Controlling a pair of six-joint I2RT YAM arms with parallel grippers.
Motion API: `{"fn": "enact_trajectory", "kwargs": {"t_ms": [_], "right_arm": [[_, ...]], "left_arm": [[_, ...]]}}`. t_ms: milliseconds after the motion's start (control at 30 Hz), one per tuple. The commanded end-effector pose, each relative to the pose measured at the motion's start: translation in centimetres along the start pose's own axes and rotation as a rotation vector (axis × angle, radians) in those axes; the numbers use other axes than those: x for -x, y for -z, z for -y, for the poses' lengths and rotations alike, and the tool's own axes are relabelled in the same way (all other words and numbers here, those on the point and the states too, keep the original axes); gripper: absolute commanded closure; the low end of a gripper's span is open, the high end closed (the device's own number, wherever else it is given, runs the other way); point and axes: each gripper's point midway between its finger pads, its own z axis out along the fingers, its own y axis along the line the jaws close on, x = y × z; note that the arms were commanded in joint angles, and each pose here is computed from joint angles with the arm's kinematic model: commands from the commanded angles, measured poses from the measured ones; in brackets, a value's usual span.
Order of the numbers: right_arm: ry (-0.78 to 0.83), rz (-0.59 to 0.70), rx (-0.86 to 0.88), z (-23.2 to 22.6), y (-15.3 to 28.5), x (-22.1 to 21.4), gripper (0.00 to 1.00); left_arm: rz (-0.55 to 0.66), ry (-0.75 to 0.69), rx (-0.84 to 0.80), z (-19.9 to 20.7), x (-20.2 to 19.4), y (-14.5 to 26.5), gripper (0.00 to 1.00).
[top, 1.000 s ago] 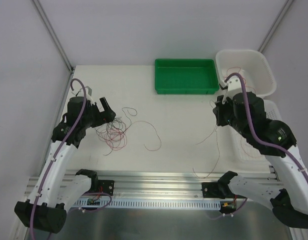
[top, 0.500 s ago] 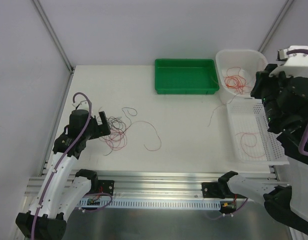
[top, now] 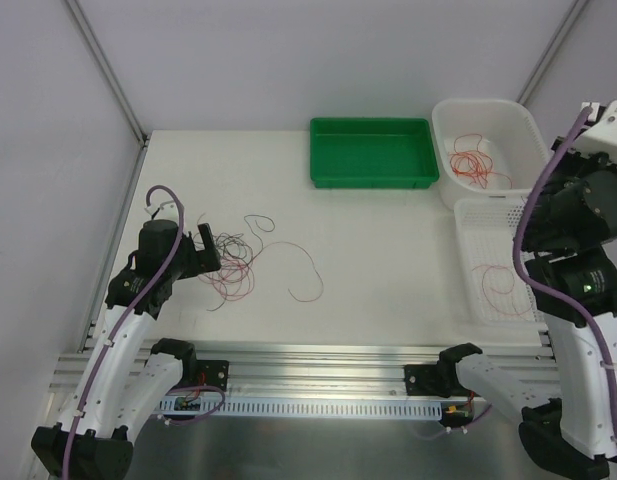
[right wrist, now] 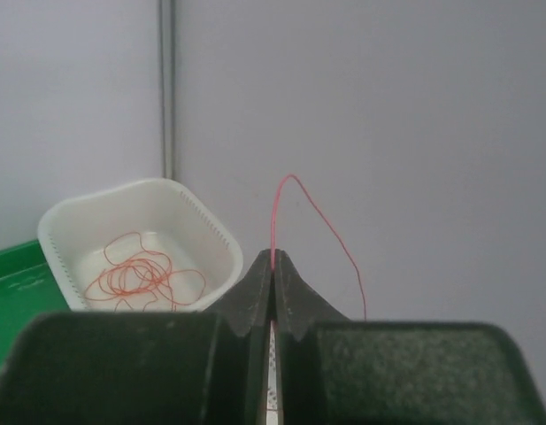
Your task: Untangle the cables
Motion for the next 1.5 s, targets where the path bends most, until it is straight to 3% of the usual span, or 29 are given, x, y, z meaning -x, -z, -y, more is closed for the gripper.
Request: {"fn": "enact_trajectory", "kwargs": {"t_ms": [0, 133, 400, 600, 833, 867, 933, 967, 1000, 1033, 1067, 1133, 1267, 1467], "right_arm": [[-0.022, -0.066, -0.05, -0.5, -1.5, -3.8, 0.99], [-0.073, -0.211, -0.011, -2.8, -3.7, -12.4, 0.99], [-0.3, -0.414, -0.026, -3.9, -5.0, -21.4, 0.99], [-0.358, -0.574, -0.015, -5.0, -2.7, -27.2, 0.99], [-0.445, -0.804, -0.132, -3.7, 0.9, -35.9, 0.99], [-0.476, -0.834, -0.166, -2.9, 1.1, -36.7, 0.93], [-0.501, -0.912, -0.139, -3.4, 1.5, -37.7, 0.72], [-0.493, -0.922, -0.129, -3.4, 1.6, -37.7, 0.51], [-0.489, -0.938, -0.125, -3.5, 2.1, -37.8, 0.41], [-0.489, -0.924, -0.126, -3.3, 2.2, -37.3, 0.32], [-0.485, -0.917, -0.135, -3.0, 2.5, -37.0, 0.17], [-0.465, -0.896, -0.189, -1.7, 3.3, -36.5, 0.01], [-0.436, -0.879, -0.273, 0.1, 4.9, -35.9, 0.0], [-0.396, -0.839, -0.554, 4.9, 8.5, -36.0, 0.0]], "left_arm": [[0.022, -0.017, 0.012, -0.3, 0.2, 0.0, 0.01], [0.029, -0.015, 0.009, -0.4, 0.1, 0.1, 0.01], [0.023, -0.018, 0.01, -0.4, 0.1, 0.0, 0.01], [0.019, -0.02, 0.007, -0.3, 0.0, 0.0, 0.01], [-0.001, -0.023, -0.009, 0.0, -0.3, -0.2, 0.01], [0.0, -0.023, -0.011, 0.0, -0.3, -0.2, 0.01], [-0.005, -0.025, -0.015, 0.1, -0.3, -0.2, 0.01], [-0.005, -0.024, -0.012, 0.0, -0.4, -0.3, 0.01], [-0.007, -0.025, -0.012, 0.1, -0.4, -0.3, 0.01], [-0.003, -0.023, -0.015, 0.1, -0.3, -0.2, 0.01], [-0.005, -0.025, -0.016, 0.1, -0.4, -0.2, 0.01], [-0.004, -0.023, -0.026, 0.3, -0.3, -0.1, 0.01], [-0.008, -0.023, -0.048, 0.7, -0.4, -0.1, 0.01], [-0.014, -0.017, -0.089, 1.4, -0.4, 0.1, 0.01]]}}
